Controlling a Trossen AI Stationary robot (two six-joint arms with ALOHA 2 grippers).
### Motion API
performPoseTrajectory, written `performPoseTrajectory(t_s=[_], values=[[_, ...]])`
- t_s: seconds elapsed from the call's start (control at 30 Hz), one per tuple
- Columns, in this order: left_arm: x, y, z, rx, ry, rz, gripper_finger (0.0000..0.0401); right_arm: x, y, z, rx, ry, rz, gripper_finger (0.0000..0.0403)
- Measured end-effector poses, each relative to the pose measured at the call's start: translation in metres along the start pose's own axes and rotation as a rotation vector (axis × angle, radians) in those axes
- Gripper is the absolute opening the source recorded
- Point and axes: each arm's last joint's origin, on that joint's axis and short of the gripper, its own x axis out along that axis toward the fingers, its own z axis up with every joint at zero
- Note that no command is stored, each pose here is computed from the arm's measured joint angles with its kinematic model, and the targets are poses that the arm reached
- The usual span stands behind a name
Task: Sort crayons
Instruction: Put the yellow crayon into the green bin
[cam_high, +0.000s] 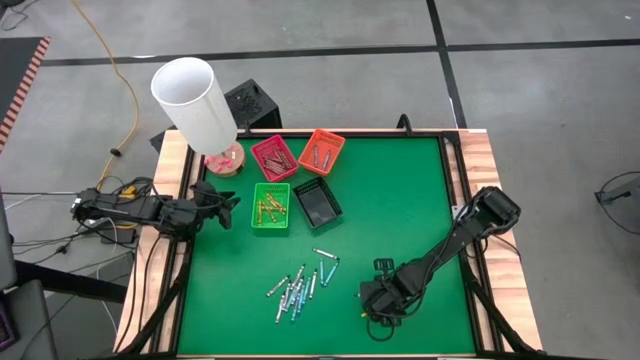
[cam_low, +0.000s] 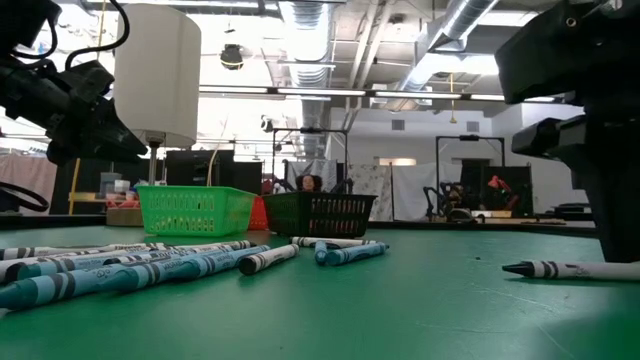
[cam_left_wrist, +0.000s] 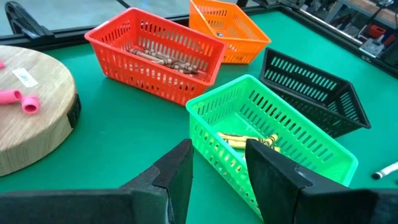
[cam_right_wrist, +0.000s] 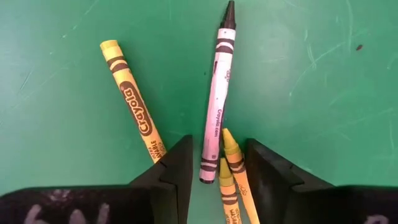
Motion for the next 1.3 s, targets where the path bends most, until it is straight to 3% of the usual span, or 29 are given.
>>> performPoseTrajectory(t_s=[0.27,0.53,1.3], values=[[0.0,0.0,0.0,-0.002,-0.008,0.01,0.0137,-0.018,-0.002,0.009,0.011,-0.022,-0.021,0.0155],[0.0,0.0,0.0,-0.003,-0.011,0.014,0.0137,-0.022,-0.006,-0.002,-0.026,0.086,-0.099,0.0155],[0.0,0.0,0.0,-0.007,-0.01,0.012,0.0137,-0.005,-0.015,-0.016,-0.047,0.125,-0.159,0.014]])
